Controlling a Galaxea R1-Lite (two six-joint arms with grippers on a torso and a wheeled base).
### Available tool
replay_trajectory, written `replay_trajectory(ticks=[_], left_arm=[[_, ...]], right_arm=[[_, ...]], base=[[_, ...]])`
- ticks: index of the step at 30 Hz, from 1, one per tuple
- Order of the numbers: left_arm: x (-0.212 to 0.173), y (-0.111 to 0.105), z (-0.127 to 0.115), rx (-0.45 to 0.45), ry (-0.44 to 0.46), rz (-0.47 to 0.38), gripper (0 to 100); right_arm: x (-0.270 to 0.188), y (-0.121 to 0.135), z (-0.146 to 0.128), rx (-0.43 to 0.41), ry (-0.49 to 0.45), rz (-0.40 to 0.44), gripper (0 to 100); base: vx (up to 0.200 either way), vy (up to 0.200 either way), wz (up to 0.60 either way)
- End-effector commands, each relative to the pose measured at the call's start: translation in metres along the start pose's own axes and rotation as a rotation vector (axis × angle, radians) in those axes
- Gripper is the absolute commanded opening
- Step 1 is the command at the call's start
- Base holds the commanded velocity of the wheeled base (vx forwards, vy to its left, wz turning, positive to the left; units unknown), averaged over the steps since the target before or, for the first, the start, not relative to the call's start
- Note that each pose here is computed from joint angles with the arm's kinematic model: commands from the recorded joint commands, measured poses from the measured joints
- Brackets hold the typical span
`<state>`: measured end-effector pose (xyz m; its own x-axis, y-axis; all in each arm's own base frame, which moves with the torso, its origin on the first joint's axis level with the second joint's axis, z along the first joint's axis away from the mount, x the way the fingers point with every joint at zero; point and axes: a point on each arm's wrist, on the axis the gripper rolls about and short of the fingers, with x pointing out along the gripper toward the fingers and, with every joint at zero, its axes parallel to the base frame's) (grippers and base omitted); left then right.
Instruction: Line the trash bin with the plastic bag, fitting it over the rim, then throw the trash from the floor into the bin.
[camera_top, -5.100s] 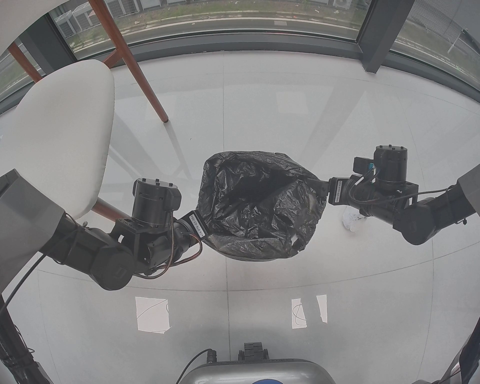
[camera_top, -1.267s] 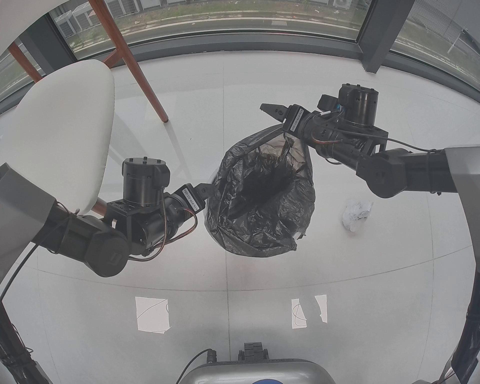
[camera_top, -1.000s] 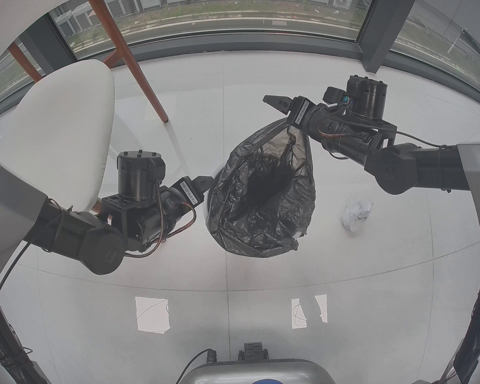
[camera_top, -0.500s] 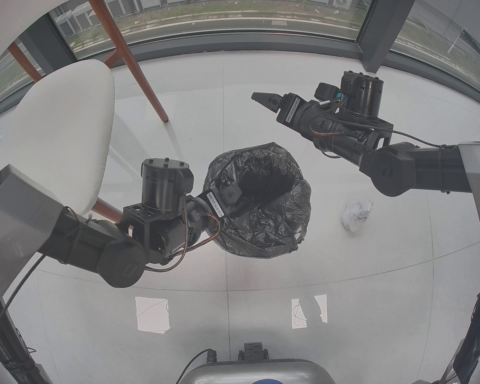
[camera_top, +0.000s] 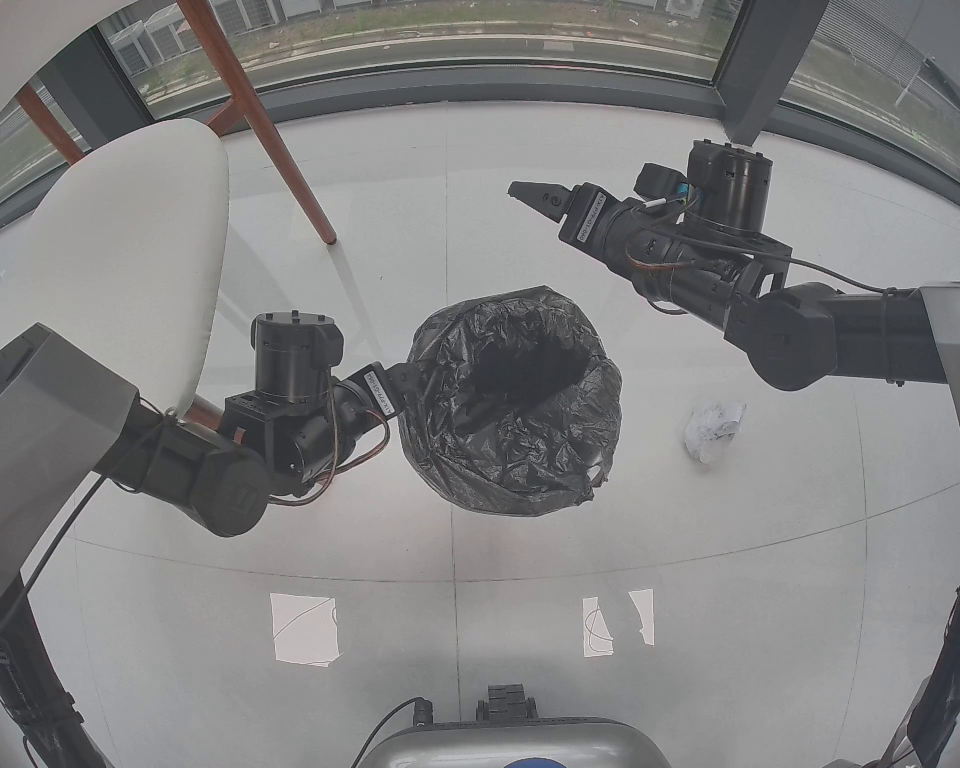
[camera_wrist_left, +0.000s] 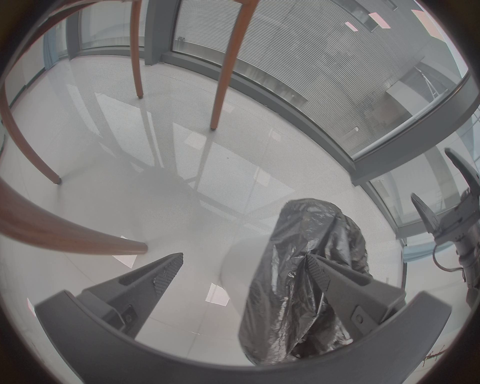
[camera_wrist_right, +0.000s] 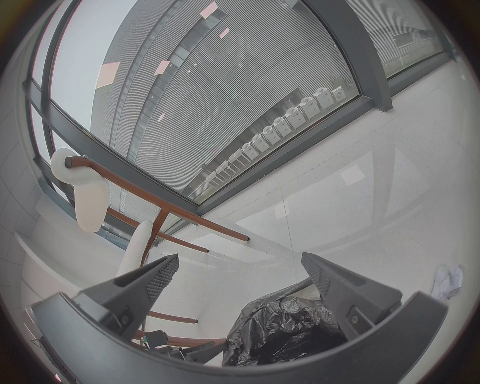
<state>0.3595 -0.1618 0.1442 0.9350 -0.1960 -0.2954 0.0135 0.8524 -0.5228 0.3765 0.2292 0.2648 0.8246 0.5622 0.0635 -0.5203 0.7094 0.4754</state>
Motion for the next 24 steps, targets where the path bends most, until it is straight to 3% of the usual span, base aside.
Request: replay_trajectory(ticks=[1, 10, 13, 16, 18, 24], left_arm=[[0.004, 0.01, 0.001, -0.003, -0.002, 0.031, 100], [0.008, 0.038, -0.022, 0.012, 0.075, 0.117, 100], [0.006, 0.033, -0.017, -0.002, 0.035, 0.082, 100], [0.0, 0.022, -0.004, -0.015, -0.032, 0.023, 100], [-0.02, 0.01, 0.015, -0.028, -0.08, -0.026, 100], [-0.06, -0.005, 0.042, -0.045, -0.134, -0.101, 100]], right_arm=[[0.0, 0.0, 0.0, 0.0, -0.001, 0.0, 100], [-0.001, 0.0, 0.001, 0.002, -0.001, -0.001, 100], [-0.003, -0.007, 0.007, -0.002, -0.008, -0.027, 100], [-0.016, -0.025, 0.017, -0.015, 0.005, -0.102, 100], [-0.032, -0.051, 0.016, -0.045, 0.059, -0.212, 100], [-0.07, -0.124, -0.01, -0.129, 0.213, -0.427, 100]], base=[[0.0, 0.0, 0.0], [0.0, 0.0, 0.0], [0.0, 0.0, 0.0], [0.0, 0.0, 0.0], [0.0, 0.0, 0.0], [0.0, 0.0, 0.0]])
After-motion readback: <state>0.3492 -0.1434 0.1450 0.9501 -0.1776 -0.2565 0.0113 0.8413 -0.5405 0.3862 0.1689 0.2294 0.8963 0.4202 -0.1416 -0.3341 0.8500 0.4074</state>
